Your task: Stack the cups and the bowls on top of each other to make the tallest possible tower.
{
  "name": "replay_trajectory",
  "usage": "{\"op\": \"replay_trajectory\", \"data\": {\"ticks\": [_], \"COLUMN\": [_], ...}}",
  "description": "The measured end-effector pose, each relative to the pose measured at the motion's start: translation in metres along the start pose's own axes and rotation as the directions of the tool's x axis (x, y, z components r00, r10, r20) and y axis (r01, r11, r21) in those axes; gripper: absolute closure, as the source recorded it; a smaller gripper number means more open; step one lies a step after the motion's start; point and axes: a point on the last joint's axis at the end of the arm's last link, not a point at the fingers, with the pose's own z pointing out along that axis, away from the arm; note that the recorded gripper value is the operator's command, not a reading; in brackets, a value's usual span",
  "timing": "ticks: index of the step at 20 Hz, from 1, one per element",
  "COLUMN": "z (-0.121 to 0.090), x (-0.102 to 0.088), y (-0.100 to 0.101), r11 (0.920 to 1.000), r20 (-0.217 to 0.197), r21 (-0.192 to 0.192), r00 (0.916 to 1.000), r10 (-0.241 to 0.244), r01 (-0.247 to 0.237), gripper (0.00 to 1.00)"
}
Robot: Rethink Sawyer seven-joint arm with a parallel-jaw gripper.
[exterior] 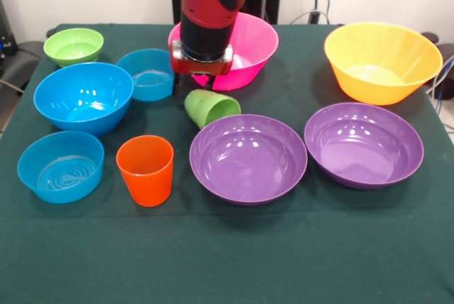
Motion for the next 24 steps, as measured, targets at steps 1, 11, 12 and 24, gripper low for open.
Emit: {"op": "replay_trajectory", "data": {"ticks": [1, 11, 12, 24], "z": [0.004, -0.008, -0.009, -0.043], "x": [0.001, -0.007, -0.007, -0.017], "y": [0.007, 0.039, 0.040, 0.036], "r11": [0.9998, 0.9972, 0.9972, 0.9996], "r20": [0.002, 0.017, 0.018, -0.010], "r21": [0.009, 0.035, 0.035, 0.021], "r00": [0.9999, 0.9977, 0.9976, 0.9998], "r10": [-0.016, -0.066, -0.067, -0.018], "r01": [0.016, 0.065, 0.066, 0.018], "gripper": [0.00, 0.00, 0.00, 0.00]}}
